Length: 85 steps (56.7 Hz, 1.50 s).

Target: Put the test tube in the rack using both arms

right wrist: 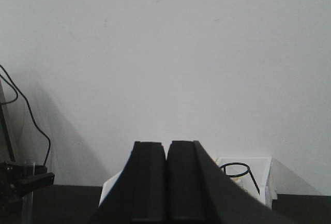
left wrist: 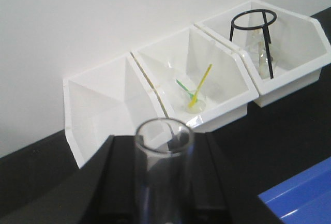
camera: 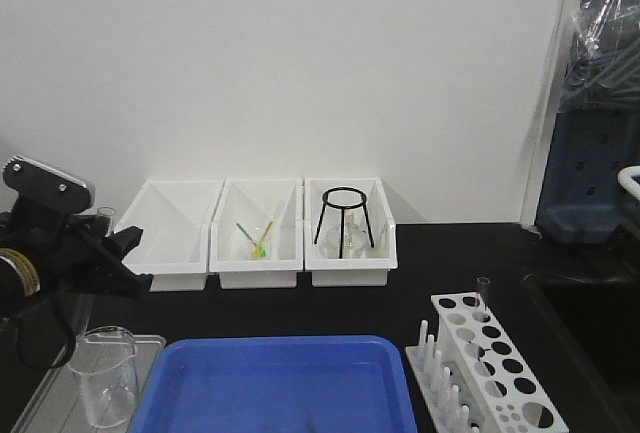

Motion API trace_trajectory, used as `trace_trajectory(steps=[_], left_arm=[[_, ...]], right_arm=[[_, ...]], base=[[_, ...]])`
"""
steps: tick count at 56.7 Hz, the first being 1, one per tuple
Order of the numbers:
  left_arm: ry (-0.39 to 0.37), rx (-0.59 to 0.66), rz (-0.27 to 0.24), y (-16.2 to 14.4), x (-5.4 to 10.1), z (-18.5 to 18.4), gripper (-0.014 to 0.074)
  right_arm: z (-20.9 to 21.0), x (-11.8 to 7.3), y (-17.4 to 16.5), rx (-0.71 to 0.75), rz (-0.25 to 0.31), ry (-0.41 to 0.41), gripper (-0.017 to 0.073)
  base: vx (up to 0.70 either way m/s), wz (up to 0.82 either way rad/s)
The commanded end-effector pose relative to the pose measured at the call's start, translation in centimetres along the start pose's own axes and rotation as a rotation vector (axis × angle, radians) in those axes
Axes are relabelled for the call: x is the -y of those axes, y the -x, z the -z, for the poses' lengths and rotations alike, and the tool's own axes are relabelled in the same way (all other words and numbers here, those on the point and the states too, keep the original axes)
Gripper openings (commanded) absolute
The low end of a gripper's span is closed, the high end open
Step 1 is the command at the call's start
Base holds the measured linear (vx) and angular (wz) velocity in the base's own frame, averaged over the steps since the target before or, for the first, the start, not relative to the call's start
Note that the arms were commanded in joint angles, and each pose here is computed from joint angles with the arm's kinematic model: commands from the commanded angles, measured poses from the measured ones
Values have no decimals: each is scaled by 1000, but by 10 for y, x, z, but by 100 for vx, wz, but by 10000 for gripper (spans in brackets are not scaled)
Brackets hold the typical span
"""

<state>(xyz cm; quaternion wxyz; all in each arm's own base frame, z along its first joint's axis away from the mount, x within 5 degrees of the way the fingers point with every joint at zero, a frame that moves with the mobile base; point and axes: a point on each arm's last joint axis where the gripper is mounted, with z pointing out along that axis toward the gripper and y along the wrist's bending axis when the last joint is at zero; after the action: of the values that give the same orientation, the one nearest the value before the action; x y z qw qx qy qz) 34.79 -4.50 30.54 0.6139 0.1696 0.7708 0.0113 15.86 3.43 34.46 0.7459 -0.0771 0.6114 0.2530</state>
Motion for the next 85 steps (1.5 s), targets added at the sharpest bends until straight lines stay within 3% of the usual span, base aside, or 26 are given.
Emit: trace_trajectory(steps=[1,19,23,28,32,40,48,53,65,69,72,79,82,85], left_arm=[[13,182,9,41,-5,26,-7],[40,290,-2,70,-9,63,-7],[40,304,19,74,-9,68,-7],[34,320,70,77,-9,73,-7],[35,333,76,80,-10,76,-7],[25,356,64,86,-6,84,-7],[12,385,59,102,-1,88,-7],[0,421,56,118,3,93,-7],[-11,475,56,158,8,99,-7],[-22,497,57,167,11,100,-7],[-32,515,57,174,14,101,-7],[-52,519,60,185,22,101,-7],[-64,515,62,188,26,100,-7],[-76,513,61,190,30,99,-7]], right_arm=[[-2,-3,18,109,-52,23,13],[-12,-1,33,110,-15,4,17],[-22,3,42,102,1,-21,19],[-36,10,53,84,-42,-51,20],[-46,15,61,74,-64,-80,20],[-58,24,80,45,30,-181,20],[-63,32,97,46,57,-291,20],[-66,30,105,67,71,-277,20],[-76,20,113,89,164,-138,20],[-79,21,113,73,190,-144,22],[-80,25,115,65,176,-180,22],[-78,33,115,65,37,-265,23],[-79,32,115,61,37,-261,24],[-80,29,114,48,81,-222,23]], base=[[0,0],[0,0],[0,0],[0,0],[0,0],[0,0],[0,0],[0,0],[0,0],[0,0],[0,0],[0,0],[0,0],[0,0]])
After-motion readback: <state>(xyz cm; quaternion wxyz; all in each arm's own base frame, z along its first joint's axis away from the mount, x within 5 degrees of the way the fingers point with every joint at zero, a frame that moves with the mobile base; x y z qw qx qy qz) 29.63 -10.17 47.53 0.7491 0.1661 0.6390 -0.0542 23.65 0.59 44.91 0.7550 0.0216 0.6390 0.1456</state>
